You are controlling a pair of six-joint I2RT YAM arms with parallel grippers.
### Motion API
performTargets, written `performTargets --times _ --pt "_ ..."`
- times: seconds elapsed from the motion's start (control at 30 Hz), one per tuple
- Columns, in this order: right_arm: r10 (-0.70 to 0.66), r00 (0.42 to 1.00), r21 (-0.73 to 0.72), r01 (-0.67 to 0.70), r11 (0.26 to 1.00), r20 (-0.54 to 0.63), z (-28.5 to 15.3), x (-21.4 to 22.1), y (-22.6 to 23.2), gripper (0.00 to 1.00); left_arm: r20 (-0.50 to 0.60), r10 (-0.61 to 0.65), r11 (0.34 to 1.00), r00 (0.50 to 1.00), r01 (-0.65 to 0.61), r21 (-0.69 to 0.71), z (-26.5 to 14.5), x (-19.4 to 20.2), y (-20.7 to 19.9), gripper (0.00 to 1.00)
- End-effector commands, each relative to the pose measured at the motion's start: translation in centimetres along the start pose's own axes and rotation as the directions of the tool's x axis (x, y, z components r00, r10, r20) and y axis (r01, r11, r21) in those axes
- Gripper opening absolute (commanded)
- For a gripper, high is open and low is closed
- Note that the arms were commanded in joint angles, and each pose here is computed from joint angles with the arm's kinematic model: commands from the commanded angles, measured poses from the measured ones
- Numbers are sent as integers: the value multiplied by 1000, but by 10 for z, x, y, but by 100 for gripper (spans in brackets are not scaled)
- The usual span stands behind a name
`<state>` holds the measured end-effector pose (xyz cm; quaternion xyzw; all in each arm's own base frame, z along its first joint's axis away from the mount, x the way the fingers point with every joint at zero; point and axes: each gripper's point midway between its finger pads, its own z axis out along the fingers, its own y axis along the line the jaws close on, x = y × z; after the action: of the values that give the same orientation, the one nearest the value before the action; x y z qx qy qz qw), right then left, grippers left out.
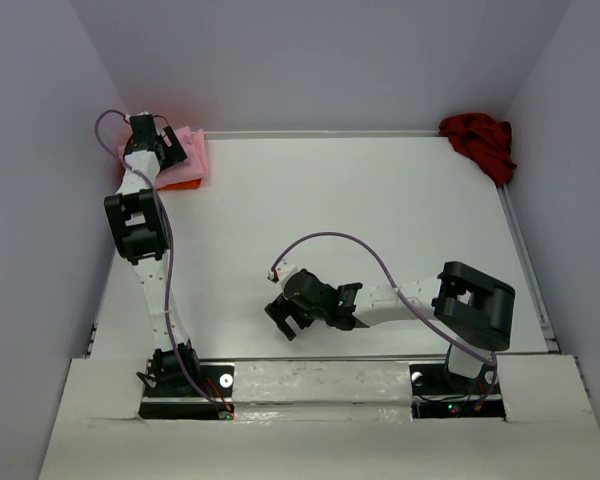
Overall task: Fold and stack the t-shirts
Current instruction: Neatly place the folded tshirt to the corner
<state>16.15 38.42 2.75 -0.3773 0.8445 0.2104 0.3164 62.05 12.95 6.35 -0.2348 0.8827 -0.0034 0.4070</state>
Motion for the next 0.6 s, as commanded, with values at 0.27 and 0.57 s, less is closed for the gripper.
performTargets --times 0.27,0.57 --pt "12 1000 28 -12 1000 -4 3 4 -1 99 281 -55 992 958 20 124 -148 -125 -53 99" --pt "69 993 126 -81 989 93 -10 -15 -26 100 372 -48 957 927 -63 282 -243 -101 -110 99"
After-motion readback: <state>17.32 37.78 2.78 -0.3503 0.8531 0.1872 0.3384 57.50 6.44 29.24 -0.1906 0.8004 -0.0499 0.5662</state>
